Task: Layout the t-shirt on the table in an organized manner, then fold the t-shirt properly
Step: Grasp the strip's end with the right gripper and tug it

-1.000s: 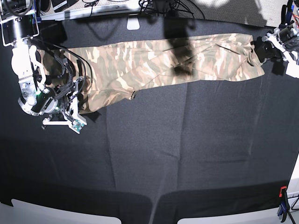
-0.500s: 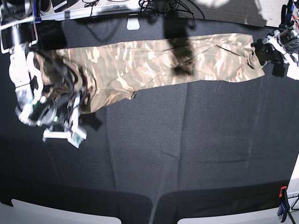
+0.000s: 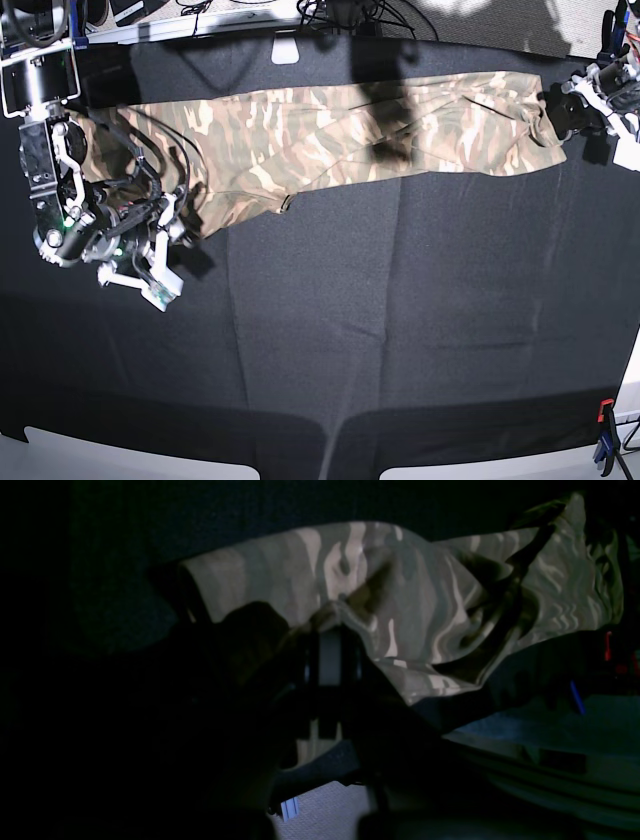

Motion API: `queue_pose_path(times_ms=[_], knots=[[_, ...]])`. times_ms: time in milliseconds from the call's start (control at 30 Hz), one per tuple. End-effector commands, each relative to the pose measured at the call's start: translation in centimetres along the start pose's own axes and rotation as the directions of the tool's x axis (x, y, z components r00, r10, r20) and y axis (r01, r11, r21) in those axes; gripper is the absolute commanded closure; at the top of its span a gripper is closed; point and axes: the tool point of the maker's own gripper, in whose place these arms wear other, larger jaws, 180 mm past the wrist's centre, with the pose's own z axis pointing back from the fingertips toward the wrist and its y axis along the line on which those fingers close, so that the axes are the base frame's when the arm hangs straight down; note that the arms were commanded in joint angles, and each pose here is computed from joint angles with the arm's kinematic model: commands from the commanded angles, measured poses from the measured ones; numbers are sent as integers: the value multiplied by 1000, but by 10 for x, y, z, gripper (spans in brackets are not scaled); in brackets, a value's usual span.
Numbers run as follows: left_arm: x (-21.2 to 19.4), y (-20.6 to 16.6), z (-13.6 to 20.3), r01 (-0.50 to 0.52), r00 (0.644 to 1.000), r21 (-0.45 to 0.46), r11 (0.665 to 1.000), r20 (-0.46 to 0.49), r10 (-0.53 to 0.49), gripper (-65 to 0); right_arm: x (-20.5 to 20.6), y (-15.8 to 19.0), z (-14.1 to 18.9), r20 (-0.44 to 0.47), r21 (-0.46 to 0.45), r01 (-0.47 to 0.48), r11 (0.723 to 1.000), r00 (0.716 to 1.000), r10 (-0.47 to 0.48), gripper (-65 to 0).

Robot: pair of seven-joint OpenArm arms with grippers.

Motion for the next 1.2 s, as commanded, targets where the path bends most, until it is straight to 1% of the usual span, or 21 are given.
queue_pose_path(times_ms=[0,100,133,167,233,267,367,467,567,667,800,900,967,1067,1100,1167], knots=[[13,-1,5,22,999,-7,1000,33,-22,0,7,-11,6,22,-20,0,1000,1000,1,-266],[13,-1,5,22,999,-7,1000,34,-22,0,-12,-7,0,-57,6,35,999,998,-35,-264],[13,-1,5,22,999,-7,1000,34,-22,0,-15,-3,-1,-80,20,43,999,996,-42,-243],[13,-1,5,22,999,-7,1000,34,-22,0,-16,0,-1,-90,36,54,998,995,-51,-184],[13,-1,5,22,999,-7,1000,34,-22,0,-13,3,0,-100,56,66,996,993,-60,0],[13,-1,5,22,999,-7,1000,35,-22,0,-10,2,1,-98,59,68,996,993,-62,0],[13,-1,5,23,999,-6,1000,34,-22,0,9,-8,6,-50,50,62,997,997,-60,0],[13,-1,5,23,999,-6,1000,34,-22,0,36,-20,15,19,44,56,997,998,-57,0],[13,-1,5,23,999,-6,1000,34,-23,0,57,-29,24,69,39,49,998,996,-52,0],[15,-1,5,23,999,-7,1000,42,-22,0,69,-38,30,92,18,38,999,995,-39,0],[16,-1,5,23,999,-6,1000,48,-22,0,71,-40,32,89,12,35,999,995,-36,0],[16,-1,5,23,999,-6,1000,48,-22,0,59,-39,31,23,14,35,999,999,-36,0],[16,-1,5,23,999,-6,1000,48,-22,0,56,-38,31,5,22,38,999,999,-38,0],[15,-1,5,23,999,-6,1000,47,-22,0,62,-31,31,36,63,51,997,998,-54,-98],[15,-1,5,23,999,-6,1000,46,-22,0,64,-28,31,48,79,56,995,997,-60,-114],[14,-1,5,23,999,-6,1000,41,-22,0,68,-22,32,64,116,66,991,995,-73,-115]])
